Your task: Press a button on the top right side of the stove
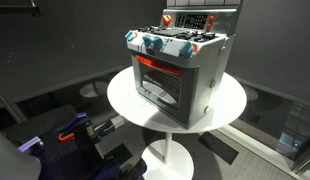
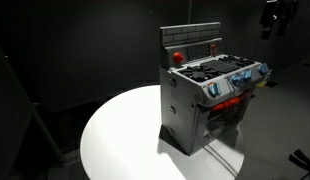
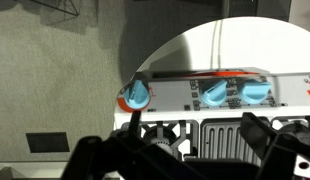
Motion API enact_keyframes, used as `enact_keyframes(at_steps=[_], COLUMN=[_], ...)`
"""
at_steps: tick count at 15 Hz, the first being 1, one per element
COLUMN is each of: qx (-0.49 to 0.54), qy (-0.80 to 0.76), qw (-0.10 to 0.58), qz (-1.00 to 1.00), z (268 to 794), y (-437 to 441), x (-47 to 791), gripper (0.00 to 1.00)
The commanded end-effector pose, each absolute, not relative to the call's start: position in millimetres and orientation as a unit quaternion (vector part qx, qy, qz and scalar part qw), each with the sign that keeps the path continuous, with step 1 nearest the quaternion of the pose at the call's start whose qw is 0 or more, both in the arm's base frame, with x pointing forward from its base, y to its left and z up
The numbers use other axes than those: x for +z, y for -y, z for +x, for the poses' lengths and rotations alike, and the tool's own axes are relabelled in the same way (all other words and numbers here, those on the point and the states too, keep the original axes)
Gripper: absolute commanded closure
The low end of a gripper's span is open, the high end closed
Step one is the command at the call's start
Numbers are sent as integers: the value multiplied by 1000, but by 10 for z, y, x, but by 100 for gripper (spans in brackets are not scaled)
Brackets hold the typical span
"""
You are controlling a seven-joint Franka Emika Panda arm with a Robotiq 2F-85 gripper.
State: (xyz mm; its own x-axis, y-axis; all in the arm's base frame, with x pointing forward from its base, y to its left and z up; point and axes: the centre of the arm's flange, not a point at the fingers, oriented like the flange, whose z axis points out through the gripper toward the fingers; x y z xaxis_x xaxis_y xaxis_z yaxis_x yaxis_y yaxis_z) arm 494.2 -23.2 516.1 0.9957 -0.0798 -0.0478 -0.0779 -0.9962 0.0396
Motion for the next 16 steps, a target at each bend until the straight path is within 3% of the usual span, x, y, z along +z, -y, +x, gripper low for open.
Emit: enact_keyframes(at_steps=[1, 16], qx=[-15, -29], qy=[31, 35], qw=[22, 19], qz=[999, 999], z=[4667, 4684], y=[187, 181], x=[5209, 5124], gripper=[0, 0])
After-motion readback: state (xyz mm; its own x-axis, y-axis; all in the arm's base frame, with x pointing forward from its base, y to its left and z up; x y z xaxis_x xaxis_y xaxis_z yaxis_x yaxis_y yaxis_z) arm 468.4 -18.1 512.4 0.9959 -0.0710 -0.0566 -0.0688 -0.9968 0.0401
